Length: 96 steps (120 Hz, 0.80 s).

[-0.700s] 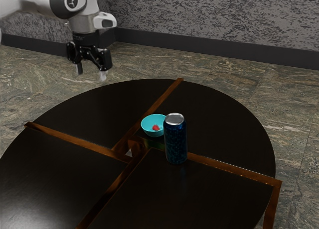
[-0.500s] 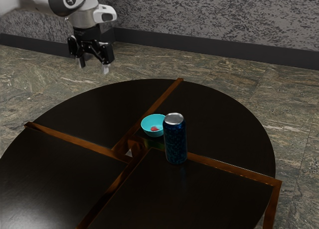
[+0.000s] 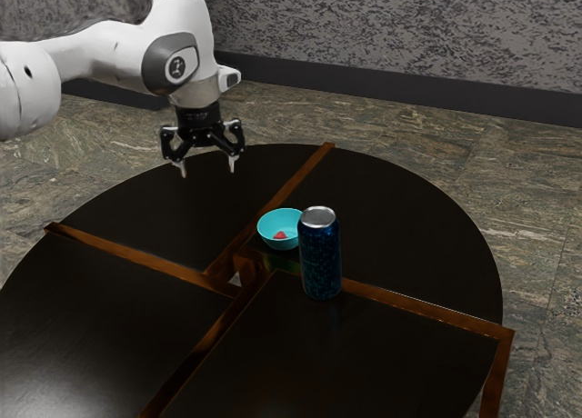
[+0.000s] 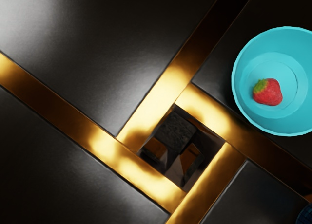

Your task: Take strawberry from the bowl

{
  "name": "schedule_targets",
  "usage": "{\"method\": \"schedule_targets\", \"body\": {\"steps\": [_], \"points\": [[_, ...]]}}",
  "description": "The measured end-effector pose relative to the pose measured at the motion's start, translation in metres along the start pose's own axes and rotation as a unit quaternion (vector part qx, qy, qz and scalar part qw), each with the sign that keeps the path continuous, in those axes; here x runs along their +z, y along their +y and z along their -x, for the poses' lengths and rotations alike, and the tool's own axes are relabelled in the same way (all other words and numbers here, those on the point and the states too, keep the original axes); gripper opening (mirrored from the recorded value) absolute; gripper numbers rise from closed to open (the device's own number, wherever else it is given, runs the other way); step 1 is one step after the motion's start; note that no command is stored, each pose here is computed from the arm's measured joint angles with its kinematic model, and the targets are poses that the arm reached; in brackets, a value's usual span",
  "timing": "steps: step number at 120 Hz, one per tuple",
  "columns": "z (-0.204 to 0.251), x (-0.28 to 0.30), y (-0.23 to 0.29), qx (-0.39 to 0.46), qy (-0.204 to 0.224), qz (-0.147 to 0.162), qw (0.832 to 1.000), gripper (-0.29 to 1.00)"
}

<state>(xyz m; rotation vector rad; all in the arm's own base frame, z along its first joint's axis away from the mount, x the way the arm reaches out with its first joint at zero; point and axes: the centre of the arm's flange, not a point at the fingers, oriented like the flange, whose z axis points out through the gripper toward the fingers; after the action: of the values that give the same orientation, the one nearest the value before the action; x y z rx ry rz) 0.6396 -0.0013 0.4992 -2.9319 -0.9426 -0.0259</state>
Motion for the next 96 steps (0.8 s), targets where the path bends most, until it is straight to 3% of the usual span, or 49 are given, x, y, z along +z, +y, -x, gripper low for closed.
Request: {"method": "schedule_targets", "body": {"steps": [21,49,60,96], "points": [[-0.020,0.072,0.021,-0.113,-0.013,0.012,0.993,0.68],[-0.053,0.116,0.072,-0.209,-0.004,0.038,0.977,0.67],[-0.069,0.139,0.081,-0.247,-0.019,0.032,0.968,0.67],[-0.073,0.143,0.085,-0.348,-0.062,0.036,0.935,0.64]]}}
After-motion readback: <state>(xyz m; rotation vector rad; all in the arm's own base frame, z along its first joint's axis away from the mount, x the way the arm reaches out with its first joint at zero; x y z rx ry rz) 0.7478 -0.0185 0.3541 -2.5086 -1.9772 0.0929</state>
